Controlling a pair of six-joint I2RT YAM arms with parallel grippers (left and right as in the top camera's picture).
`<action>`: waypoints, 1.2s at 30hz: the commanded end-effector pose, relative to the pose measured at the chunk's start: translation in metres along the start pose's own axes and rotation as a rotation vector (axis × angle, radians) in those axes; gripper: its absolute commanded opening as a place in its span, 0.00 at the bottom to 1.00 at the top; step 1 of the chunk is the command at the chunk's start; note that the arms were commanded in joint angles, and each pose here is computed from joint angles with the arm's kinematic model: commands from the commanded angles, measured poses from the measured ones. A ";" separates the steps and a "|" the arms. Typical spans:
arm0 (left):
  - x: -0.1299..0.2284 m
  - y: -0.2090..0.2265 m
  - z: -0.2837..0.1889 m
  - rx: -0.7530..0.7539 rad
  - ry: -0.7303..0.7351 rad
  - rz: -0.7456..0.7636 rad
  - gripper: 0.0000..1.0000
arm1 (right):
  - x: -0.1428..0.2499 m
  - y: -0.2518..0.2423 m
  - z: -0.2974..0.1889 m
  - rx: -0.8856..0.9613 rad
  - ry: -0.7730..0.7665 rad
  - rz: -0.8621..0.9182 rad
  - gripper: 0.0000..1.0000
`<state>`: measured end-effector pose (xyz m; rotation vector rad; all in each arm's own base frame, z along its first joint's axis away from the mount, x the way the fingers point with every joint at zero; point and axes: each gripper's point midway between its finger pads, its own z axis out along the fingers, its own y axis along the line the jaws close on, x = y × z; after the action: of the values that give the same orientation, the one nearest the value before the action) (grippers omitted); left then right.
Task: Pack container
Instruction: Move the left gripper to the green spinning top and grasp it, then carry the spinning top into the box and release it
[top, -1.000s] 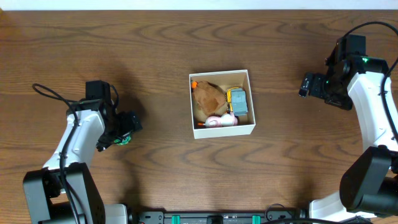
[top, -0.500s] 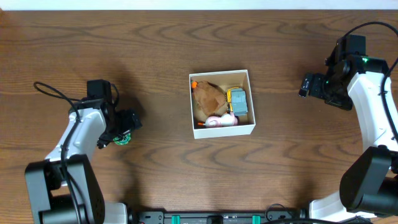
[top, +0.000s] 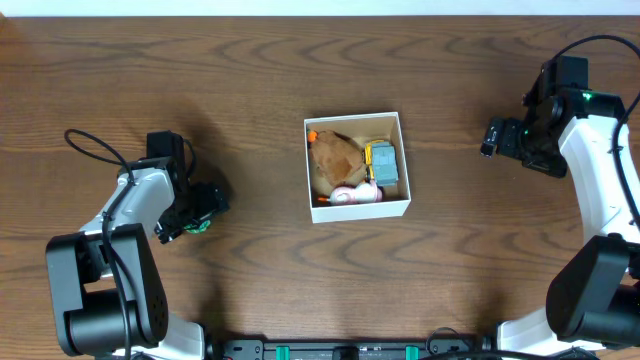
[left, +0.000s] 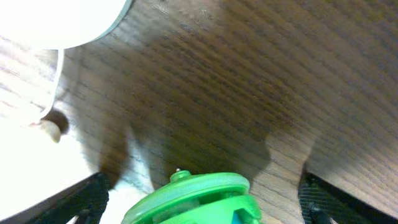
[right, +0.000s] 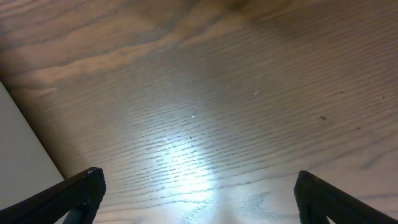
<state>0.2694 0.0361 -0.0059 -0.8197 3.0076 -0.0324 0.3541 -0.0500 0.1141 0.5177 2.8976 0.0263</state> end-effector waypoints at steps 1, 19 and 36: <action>0.005 0.005 0.004 -0.017 0.029 -0.006 0.85 | 0.002 -0.001 0.002 -0.002 0.008 -0.005 0.99; 0.005 0.005 0.004 -0.017 0.028 -0.006 0.61 | 0.002 -0.001 0.002 -0.002 0.007 -0.005 0.99; -0.013 -0.002 -0.012 0.013 -0.045 -0.004 0.51 | 0.002 -0.001 0.002 -0.002 0.007 -0.005 0.99</action>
<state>0.2709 0.0360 -0.0047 -0.8136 3.0059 -0.0358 0.3541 -0.0499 0.1141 0.5166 2.8978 0.0263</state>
